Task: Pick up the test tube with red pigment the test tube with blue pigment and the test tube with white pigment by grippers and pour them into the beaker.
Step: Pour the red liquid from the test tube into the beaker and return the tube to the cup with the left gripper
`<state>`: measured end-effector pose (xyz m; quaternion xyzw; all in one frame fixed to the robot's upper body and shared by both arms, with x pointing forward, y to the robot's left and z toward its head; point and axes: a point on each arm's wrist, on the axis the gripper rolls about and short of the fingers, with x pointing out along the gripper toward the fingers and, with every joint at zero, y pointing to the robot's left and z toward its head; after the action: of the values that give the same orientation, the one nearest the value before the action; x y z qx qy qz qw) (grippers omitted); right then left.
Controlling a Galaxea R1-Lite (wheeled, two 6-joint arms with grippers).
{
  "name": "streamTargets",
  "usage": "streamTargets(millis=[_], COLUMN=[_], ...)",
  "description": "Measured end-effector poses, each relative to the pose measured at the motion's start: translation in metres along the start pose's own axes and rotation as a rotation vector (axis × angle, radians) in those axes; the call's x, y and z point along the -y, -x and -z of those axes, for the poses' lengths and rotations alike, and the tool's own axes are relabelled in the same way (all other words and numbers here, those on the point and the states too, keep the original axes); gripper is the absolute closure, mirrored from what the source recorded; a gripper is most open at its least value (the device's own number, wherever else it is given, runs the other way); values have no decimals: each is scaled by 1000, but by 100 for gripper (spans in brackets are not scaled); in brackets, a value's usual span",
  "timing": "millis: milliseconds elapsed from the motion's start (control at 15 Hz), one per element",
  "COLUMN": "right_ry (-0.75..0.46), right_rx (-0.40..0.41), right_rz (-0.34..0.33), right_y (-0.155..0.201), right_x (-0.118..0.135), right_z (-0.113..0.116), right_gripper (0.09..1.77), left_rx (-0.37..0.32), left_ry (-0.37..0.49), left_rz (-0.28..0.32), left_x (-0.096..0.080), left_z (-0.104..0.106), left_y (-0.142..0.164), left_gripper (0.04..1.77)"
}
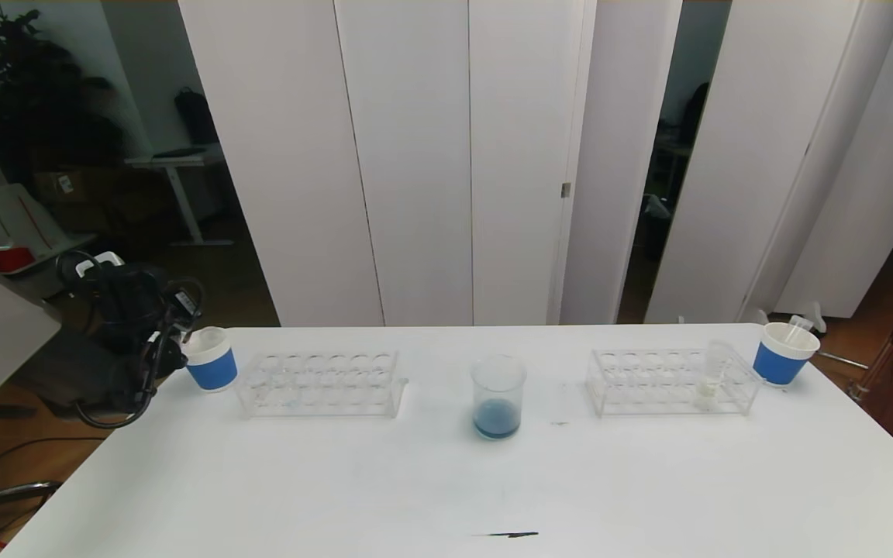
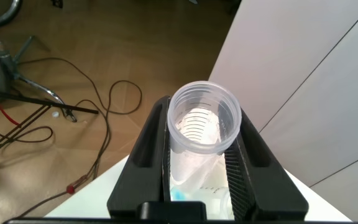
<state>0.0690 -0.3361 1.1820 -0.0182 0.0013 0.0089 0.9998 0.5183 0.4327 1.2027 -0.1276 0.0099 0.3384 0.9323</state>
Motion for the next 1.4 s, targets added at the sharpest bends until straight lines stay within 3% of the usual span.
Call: streamTargets(millis=[400, 1400], right_ry=[0, 0], right_rx=[0, 0], right_rz=[0, 0], right_y=[0, 0], right_x=[0, 0], right_z=[0, 0], right_gripper=[11, 11], left_rx=[-71, -89], left_ry=[43, 26], left_rz=[18, 34], left_x=[4, 10], left_z=[22, 36], left_y=[-10, -16], left_gripper=[123, 123])
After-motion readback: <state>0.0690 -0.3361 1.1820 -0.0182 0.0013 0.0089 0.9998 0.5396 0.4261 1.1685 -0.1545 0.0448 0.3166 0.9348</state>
